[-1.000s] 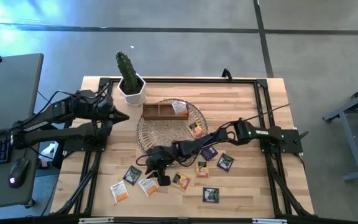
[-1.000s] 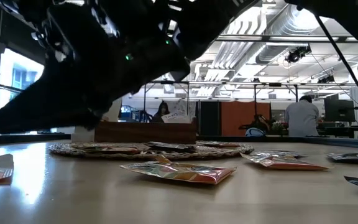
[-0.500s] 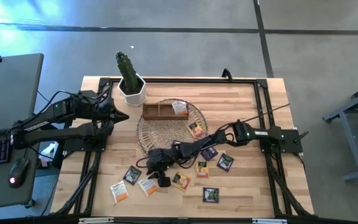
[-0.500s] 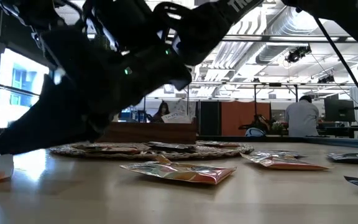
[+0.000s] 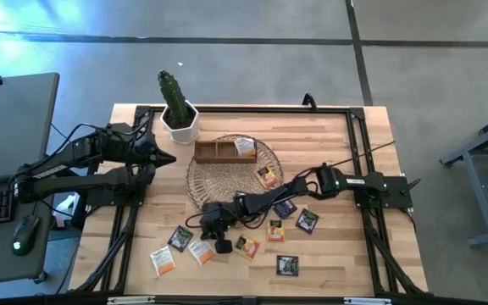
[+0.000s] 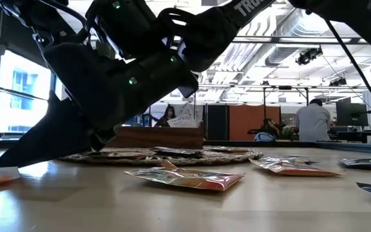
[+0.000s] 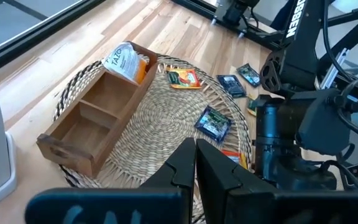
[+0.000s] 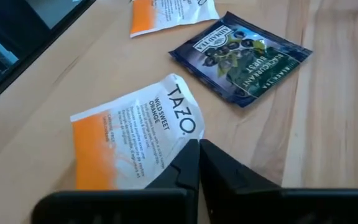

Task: Pick & Place Tea
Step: Put the white tea bag into the right section of the wooden organizer

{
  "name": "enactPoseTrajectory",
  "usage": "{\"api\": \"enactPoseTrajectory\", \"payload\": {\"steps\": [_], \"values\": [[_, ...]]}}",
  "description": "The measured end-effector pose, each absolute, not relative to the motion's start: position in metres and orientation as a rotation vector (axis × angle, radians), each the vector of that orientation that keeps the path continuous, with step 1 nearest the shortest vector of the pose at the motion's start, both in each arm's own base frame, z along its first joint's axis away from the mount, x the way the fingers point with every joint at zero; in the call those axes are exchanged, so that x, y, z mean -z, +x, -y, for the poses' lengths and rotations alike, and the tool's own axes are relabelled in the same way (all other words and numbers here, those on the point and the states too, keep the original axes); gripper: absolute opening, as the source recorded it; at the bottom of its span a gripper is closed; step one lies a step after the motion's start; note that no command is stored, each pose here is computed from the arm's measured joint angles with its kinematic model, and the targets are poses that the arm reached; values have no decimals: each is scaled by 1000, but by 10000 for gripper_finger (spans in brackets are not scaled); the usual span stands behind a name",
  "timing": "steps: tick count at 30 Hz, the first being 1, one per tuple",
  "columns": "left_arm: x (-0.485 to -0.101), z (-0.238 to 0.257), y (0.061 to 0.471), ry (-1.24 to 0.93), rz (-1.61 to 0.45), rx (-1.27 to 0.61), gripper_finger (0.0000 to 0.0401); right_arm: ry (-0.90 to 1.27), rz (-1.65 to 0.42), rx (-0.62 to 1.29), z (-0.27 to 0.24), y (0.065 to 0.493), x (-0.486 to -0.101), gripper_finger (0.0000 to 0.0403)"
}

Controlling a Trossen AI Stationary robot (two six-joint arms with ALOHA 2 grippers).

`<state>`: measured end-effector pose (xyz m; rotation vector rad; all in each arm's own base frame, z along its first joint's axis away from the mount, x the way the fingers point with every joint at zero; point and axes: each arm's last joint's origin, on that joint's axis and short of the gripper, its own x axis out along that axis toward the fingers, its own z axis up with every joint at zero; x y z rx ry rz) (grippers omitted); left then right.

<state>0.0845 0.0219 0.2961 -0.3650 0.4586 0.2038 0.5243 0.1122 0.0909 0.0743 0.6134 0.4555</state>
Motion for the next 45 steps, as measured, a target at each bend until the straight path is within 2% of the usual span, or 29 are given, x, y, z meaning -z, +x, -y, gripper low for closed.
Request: {"api": "enactPoseTrajectory", "payload": {"steps": [5,8,11,15,20,25,30,35,45], "values": [[-296,-22,85,-365,-459,-204,12,81,-643,-447,-105,522,-106,11],[-296,-22,84,-367,-461,-204,12,3,-629,-390,-95,517,-141,3],[-296,-22,84,-369,-463,-205,12,-135,-631,-245,-82,506,-189,7],[-296,-22,84,-369,-464,-205,12,-319,-762,18,-60,477,-235,3],[-296,-22,84,-369,-463,-205,12,-397,-847,341,-30,440,-277,2],[-296,-22,84,-369,-464,-205,12,-330,-862,502,5,406,-264,1],[-296,-22,84,-367,-463,-214,12,-291,-678,612,36,388,-239,1],[-295,-23,84,-361,-461,-238,12,-269,-610,621,56,377,-219,1],[-295,-23,84,-357,-459,-257,12,-210,-676,606,75,364,-198,0]]}}
